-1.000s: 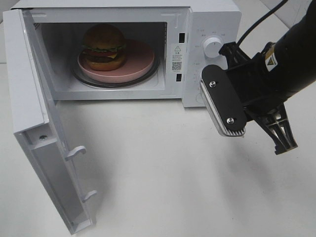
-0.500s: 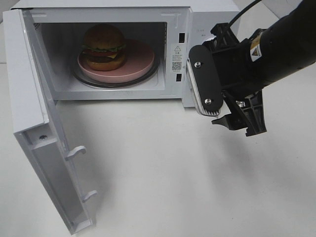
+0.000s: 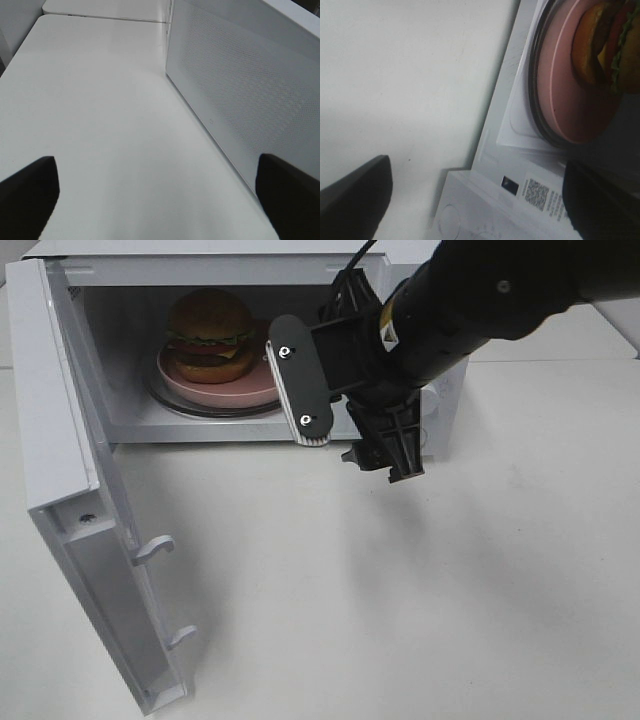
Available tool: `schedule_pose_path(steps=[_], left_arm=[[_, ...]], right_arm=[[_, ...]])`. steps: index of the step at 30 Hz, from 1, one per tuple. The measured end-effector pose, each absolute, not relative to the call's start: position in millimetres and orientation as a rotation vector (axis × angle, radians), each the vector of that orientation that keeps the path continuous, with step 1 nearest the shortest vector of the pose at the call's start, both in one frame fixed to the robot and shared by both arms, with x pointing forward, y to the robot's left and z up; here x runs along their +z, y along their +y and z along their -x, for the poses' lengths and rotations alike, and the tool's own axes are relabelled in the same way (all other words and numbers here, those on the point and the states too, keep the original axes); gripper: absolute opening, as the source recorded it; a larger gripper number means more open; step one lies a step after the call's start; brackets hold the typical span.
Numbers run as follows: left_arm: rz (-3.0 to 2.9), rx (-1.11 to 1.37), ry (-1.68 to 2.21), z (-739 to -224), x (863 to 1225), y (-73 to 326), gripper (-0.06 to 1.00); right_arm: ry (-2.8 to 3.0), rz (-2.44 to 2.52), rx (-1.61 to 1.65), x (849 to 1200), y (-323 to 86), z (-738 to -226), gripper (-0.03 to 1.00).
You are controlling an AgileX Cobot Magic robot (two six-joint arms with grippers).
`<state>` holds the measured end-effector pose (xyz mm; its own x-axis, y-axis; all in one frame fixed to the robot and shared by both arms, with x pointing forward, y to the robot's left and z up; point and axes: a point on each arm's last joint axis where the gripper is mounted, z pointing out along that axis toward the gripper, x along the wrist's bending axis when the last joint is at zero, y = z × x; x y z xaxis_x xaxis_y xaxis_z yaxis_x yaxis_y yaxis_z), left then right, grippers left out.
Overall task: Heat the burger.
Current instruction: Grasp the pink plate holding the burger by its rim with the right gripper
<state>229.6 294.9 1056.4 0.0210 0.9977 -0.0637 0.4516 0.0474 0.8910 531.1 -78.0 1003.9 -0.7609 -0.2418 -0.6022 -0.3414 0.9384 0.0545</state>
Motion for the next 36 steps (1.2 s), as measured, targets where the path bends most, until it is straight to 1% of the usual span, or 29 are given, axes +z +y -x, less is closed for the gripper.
schedule_pose_path(steps=[4, 9, 21, 36], left_arm=[[-1.514, 0.881, 1.541, -230, 1056, 295, 0.99], [-1.514, 0.881, 1.541, -230, 1056, 295, 0.99], [-1.514, 0.881, 1.541, -230, 1056, 295, 0.99], [-1.514, 0.881, 1.541, -230, 1056, 295, 0.99]], right_arm=[[2.457, 0.432, 0.226, 1004, -65, -537, 0.9], [2.457, 0.438, 0.226, 996, -47, -553, 0.89], [2.487, 0.428, 0.192, 979, -27, -579, 0.87], [2.504, 0.347, 0.2, 946, 9, -622, 0.83]])
